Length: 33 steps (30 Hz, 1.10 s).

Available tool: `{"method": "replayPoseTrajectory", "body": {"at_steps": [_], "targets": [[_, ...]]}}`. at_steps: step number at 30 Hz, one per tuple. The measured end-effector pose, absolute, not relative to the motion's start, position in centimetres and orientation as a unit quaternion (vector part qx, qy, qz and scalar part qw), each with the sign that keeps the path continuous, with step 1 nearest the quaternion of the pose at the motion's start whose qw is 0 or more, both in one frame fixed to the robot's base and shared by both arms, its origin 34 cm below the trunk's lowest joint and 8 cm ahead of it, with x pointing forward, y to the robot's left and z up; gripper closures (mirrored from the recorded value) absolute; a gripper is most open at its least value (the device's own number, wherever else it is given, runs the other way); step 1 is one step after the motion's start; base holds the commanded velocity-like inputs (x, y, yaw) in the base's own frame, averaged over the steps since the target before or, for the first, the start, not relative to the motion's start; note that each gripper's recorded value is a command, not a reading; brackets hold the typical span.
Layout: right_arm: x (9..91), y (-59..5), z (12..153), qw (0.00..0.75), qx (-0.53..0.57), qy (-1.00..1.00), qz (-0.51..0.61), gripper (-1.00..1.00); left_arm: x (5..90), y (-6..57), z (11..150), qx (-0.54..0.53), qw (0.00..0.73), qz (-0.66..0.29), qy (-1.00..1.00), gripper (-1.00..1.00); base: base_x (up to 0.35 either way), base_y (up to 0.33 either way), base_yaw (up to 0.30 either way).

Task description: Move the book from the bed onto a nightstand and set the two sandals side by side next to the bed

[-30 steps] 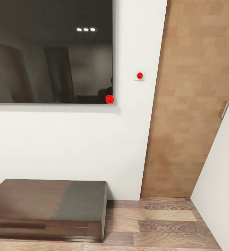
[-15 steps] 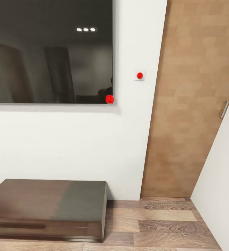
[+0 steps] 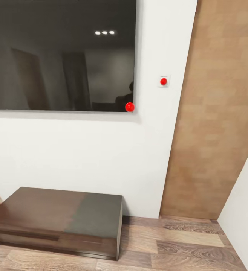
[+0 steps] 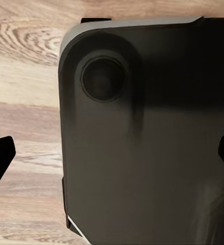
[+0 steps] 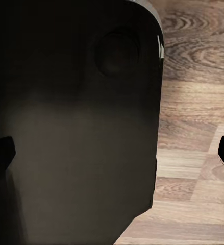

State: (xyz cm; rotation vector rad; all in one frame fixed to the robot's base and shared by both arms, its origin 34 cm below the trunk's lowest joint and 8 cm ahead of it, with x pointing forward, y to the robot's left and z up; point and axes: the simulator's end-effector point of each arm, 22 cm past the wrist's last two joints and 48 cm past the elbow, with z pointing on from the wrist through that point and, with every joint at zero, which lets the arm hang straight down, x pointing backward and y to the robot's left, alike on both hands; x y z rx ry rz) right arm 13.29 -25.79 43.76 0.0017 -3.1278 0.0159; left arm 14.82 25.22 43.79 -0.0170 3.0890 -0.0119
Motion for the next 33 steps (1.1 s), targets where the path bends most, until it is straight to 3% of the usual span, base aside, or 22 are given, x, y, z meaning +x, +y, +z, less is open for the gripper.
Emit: {"method": "replayPoseTrajectory", "body": {"at_steps": [33], "targets": [[13.37, -25.71, 43.76, 0.006, 0.002, -1.000, 0.006, -1.00, 15.77, 25.19, 43.86, -0.003, 0.047, -0.004, 0.999, -1.00, 0.000, 0.000, 0.287]]}}
